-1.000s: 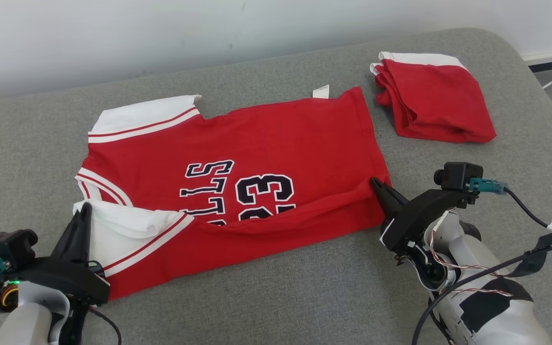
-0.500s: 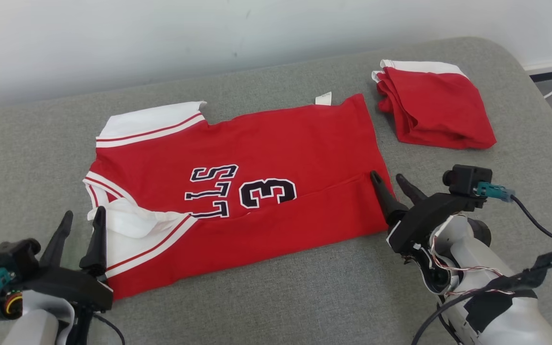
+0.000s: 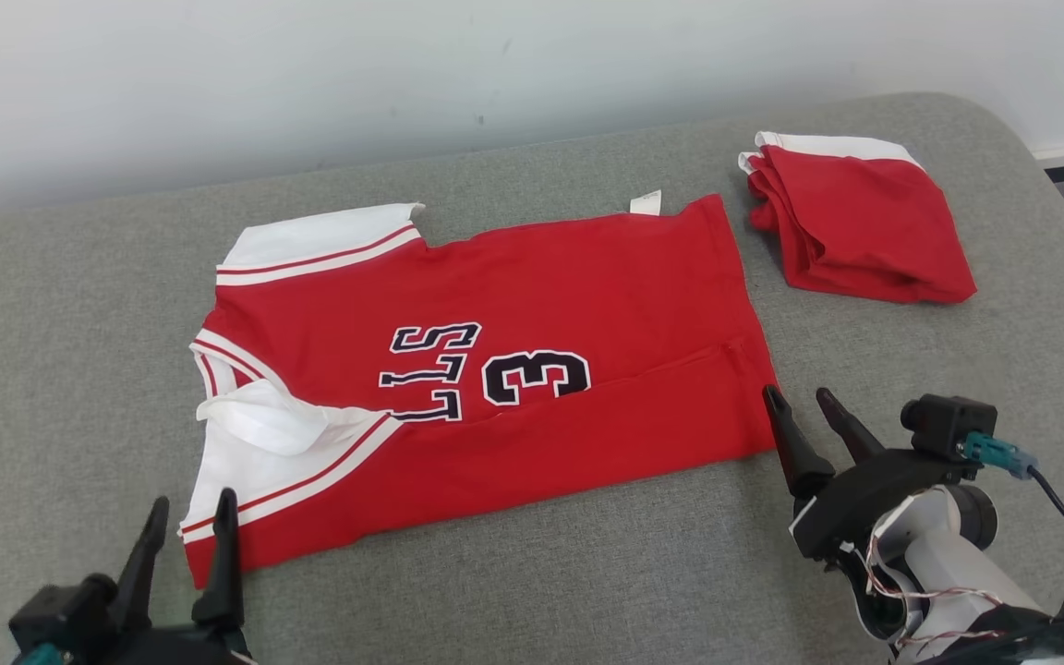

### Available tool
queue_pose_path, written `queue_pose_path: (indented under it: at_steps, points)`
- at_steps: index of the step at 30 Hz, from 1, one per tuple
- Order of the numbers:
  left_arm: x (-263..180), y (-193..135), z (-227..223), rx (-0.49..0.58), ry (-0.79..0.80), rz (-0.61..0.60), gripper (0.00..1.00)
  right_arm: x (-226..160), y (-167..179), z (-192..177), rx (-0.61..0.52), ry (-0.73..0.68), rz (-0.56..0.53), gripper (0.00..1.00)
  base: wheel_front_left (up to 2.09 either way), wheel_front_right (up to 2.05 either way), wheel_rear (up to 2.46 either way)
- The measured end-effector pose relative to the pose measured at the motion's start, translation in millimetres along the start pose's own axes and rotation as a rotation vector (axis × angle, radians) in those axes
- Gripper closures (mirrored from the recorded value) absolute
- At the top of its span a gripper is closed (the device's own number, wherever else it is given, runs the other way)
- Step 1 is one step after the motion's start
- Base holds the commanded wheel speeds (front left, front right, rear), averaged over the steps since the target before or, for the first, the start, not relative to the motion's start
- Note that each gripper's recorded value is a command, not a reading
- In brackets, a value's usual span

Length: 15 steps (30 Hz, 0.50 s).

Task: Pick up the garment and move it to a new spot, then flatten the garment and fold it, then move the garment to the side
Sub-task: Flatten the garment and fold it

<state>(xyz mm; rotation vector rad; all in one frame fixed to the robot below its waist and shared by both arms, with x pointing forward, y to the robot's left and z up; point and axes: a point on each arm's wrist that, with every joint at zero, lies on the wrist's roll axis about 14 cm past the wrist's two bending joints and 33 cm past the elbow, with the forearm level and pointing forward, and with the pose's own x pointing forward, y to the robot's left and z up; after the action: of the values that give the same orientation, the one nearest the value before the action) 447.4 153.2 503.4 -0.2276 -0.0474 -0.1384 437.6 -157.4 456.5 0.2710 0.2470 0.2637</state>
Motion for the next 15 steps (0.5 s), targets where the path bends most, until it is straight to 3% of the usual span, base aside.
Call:
queue_pose_path:
  at_steps: [15]
  points:
    - [-19,16,-40,0.027,0.116,0.062,0.0,-3,-11,-19,-0.067,0.039,-0.031,0.0,0.0,0.0,0.0]
